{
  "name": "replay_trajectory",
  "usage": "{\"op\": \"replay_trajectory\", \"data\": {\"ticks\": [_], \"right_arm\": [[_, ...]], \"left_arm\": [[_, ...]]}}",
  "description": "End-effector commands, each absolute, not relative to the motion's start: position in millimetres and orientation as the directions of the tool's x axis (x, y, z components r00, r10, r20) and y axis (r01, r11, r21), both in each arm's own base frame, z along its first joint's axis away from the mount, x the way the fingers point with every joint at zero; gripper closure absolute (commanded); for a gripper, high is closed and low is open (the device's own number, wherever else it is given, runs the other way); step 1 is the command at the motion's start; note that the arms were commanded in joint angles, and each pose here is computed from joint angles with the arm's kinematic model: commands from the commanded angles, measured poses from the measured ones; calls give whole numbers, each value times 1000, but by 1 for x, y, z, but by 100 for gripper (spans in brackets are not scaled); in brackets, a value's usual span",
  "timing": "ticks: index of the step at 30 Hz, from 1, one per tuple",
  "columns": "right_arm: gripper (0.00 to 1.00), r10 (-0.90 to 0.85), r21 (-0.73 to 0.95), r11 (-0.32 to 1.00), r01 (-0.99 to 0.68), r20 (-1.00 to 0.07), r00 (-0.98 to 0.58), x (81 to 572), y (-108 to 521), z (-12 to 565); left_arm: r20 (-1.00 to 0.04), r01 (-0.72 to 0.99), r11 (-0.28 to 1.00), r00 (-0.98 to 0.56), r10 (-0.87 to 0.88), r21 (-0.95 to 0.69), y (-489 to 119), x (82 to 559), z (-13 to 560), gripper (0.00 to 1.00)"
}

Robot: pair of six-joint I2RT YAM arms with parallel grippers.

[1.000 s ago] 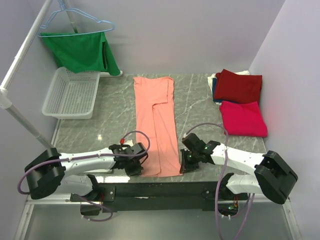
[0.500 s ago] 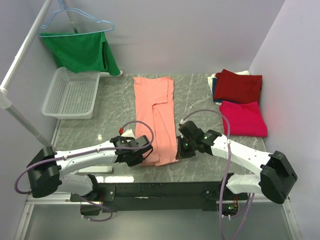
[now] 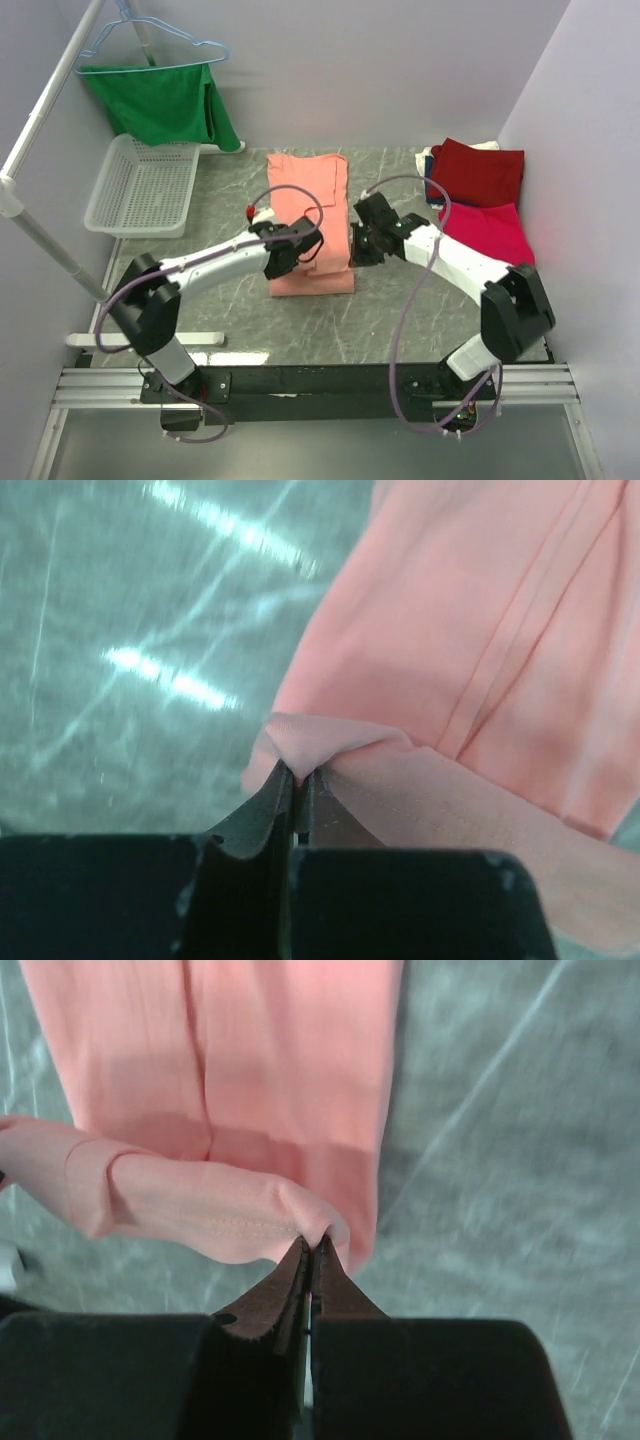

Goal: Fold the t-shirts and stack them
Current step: Fold the tshirt

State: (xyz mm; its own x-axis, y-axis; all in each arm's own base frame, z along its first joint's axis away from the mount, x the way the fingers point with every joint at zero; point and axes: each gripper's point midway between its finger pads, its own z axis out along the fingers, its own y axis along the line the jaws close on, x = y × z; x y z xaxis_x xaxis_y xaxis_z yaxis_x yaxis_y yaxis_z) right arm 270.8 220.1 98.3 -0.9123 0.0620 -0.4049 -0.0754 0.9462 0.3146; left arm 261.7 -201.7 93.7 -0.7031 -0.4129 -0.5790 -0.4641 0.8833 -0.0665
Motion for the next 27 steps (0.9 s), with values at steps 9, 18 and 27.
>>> {"op": "replay_trajectory", "data": {"ticks": [9,18,27], "right_arm": [[100,109,241,971,-7,-463,-880,395,215,102],[100,161,257,965,52,-426,-890,432,215,84],[100,195,270,959,88,-398,-897,454,214,74]], "left_arm": [[-657,-438,897,-694,-295,59,-178,374,88,99],[-629,-316,948,-746,-216,48,-180,435,76,99],[-598,-264,964,-776,-200,20,-183,470,61,92]]}}
